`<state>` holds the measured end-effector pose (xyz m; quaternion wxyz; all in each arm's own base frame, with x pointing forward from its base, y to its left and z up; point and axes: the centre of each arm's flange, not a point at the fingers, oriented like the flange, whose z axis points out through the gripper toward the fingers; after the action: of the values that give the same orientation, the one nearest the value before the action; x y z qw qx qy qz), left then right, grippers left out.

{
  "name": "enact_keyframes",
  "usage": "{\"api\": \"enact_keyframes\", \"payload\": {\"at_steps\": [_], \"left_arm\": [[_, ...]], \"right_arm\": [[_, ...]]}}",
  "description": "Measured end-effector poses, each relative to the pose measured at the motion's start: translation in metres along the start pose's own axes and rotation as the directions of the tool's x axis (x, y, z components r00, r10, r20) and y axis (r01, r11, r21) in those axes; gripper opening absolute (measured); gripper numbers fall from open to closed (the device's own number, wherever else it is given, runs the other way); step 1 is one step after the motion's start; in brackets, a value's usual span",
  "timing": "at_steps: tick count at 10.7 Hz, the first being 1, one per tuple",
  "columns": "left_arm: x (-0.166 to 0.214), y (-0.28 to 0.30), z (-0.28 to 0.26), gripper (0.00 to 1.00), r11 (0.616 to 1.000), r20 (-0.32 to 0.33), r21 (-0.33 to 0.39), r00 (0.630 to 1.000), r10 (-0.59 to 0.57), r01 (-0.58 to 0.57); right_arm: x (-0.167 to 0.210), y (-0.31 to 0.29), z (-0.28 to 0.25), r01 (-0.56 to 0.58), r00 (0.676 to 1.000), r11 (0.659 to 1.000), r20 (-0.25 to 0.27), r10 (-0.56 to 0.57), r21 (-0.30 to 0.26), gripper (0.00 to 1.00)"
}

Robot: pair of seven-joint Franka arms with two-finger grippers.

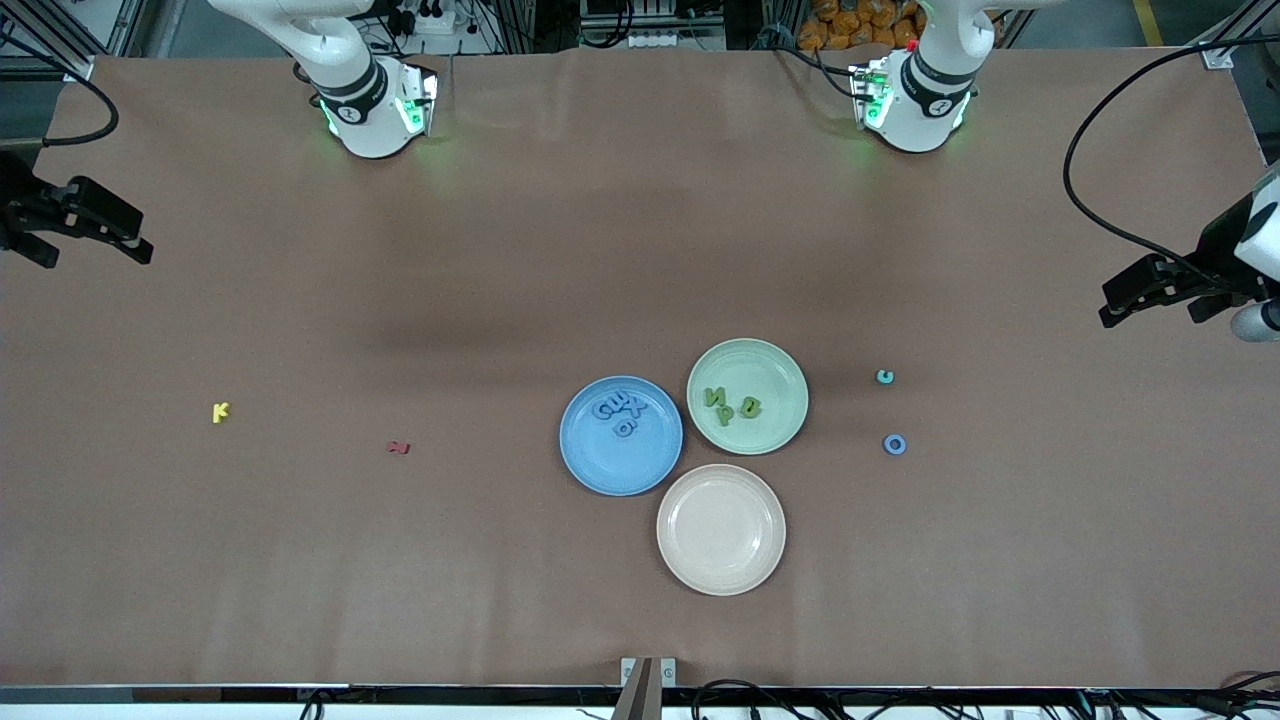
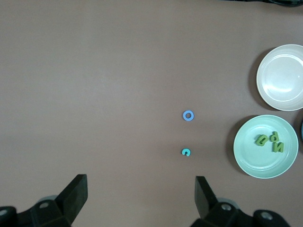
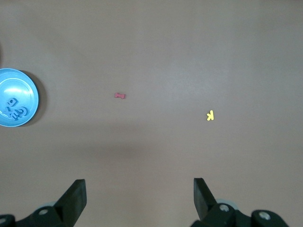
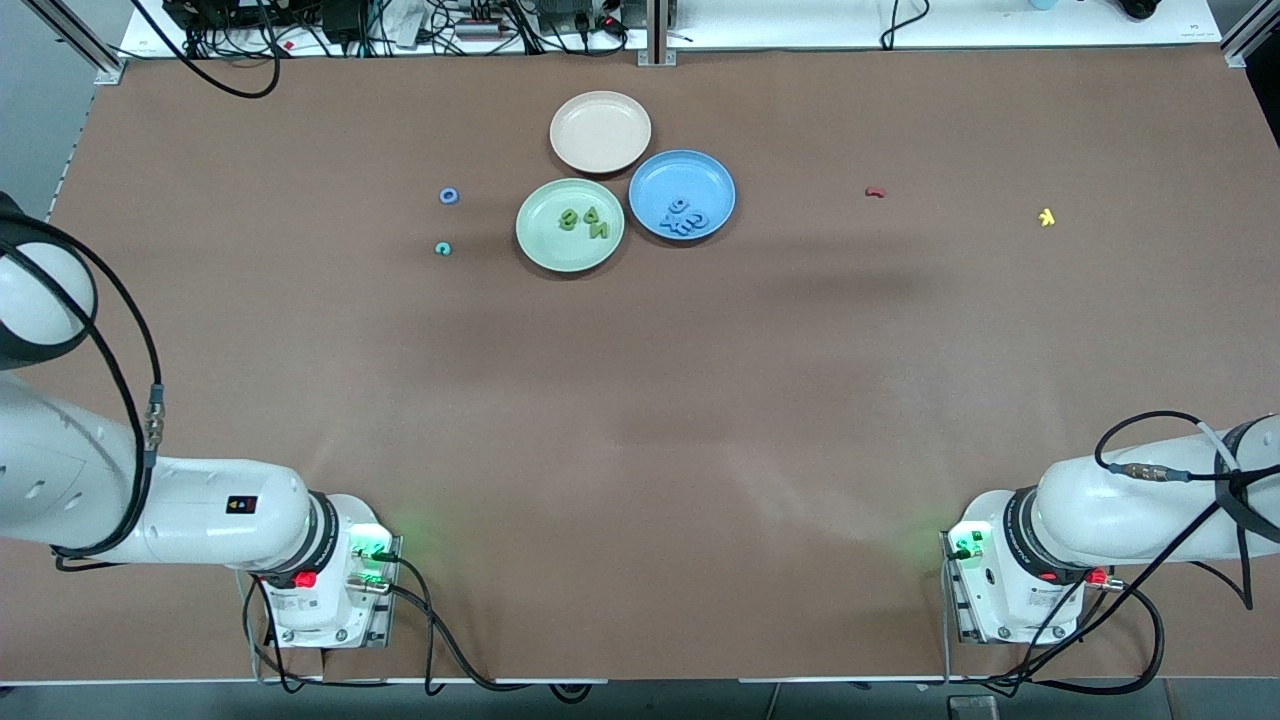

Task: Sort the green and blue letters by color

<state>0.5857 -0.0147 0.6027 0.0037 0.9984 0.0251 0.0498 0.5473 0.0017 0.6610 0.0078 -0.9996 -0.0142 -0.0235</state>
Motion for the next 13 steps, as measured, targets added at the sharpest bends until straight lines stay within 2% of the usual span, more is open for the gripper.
{"api": "enact_keyframes", "payload": {"at_steps": [3, 7, 13], "left_arm": [[0.001, 0.000, -0.006, 1.00, 1.000, -0.012, -0.001, 1.000, 0.000, 0.000], [-0.003, 0.002, -0.014, 1.00, 1.000, 0.007, 0.000, 1.000, 0.004, -0.004], [-0.020, 0.005, -0.040, 1.00, 1.000, 0.078, 0.004, 0.997, 0.013, -0.013]], "right_arm": [[0.000, -0.001, -0.001, 0.003, 1.000, 1.000, -0.002, -0.003, 0.000, 1.00], [0.000, -0.001, -0.001, 0.002, 1.000, 1.000, -0.003, -0.002, 0.000, 1.00], [0.000, -0.001, -0.002, 0.002, 1.000, 1.000, -0.004, -0.002, 0.000, 1.00]]}}
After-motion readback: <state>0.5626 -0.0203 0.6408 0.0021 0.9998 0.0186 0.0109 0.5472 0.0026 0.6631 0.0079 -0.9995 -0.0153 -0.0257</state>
